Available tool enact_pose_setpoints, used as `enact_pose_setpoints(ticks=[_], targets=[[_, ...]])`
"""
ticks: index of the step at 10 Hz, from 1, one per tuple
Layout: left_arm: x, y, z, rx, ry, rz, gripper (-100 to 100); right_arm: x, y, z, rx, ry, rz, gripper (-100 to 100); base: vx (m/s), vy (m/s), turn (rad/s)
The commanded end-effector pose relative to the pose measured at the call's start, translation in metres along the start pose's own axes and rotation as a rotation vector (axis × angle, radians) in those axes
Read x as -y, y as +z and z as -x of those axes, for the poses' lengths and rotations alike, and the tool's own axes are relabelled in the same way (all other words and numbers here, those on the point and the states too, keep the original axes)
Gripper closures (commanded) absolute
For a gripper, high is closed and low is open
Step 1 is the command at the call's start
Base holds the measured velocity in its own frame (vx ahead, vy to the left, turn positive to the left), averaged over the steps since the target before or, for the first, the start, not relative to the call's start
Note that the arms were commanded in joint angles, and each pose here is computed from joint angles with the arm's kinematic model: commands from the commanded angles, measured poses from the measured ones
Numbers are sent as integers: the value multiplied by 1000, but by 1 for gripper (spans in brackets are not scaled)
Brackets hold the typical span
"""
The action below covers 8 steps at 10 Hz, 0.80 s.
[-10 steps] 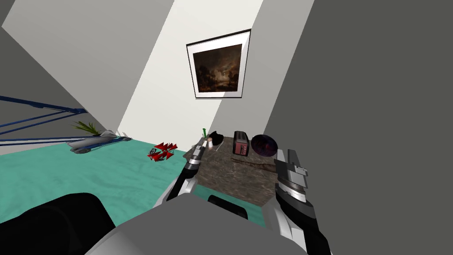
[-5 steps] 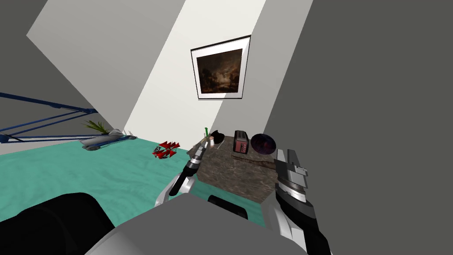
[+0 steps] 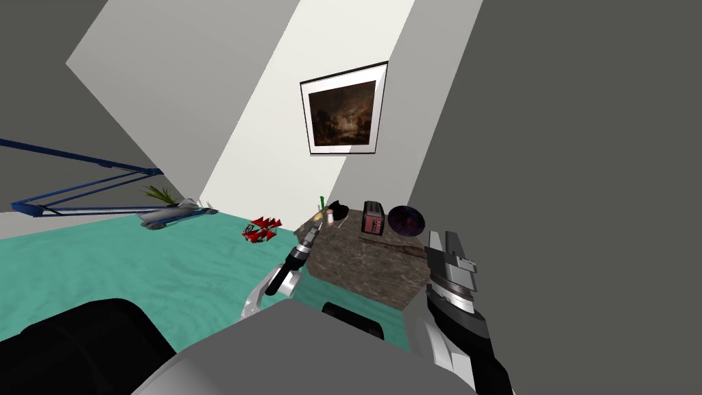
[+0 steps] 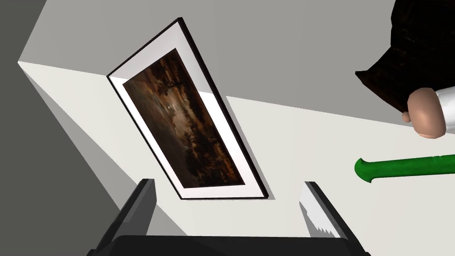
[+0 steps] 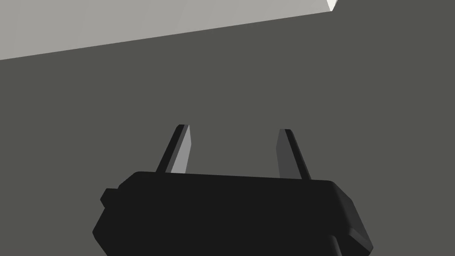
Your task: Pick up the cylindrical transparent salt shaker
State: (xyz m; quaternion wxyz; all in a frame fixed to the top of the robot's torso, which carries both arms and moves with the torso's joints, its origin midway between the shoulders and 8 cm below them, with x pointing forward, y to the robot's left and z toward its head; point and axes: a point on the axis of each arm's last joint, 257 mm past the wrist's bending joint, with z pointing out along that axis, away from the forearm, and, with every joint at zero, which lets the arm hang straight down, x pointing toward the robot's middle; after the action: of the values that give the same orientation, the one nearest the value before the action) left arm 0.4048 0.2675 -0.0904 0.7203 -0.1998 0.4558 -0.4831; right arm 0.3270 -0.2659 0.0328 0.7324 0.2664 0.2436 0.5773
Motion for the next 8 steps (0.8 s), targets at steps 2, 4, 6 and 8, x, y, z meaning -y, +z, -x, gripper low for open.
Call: enact_pose_setpoints(ticks=[2, 4, 6, 8], targets=[[-20, -2, 0, -29, 44, 19, -100, 0, 0, 0, 0, 0, 0, 0, -52, -21, 20], [-36, -3, 1, -52, 84, 34, -100, 0, 0, 0, 0, 0, 0, 0, -56, -25, 16], [-52, -4, 3, -75, 125, 49, -100, 0, 0, 0, 0, 0, 0, 0, -66, -27, 12], [-68, -6, 6, -96, 167, 66, -100, 0, 0, 0, 0, 0, 0, 0, -51, -29, 8]])
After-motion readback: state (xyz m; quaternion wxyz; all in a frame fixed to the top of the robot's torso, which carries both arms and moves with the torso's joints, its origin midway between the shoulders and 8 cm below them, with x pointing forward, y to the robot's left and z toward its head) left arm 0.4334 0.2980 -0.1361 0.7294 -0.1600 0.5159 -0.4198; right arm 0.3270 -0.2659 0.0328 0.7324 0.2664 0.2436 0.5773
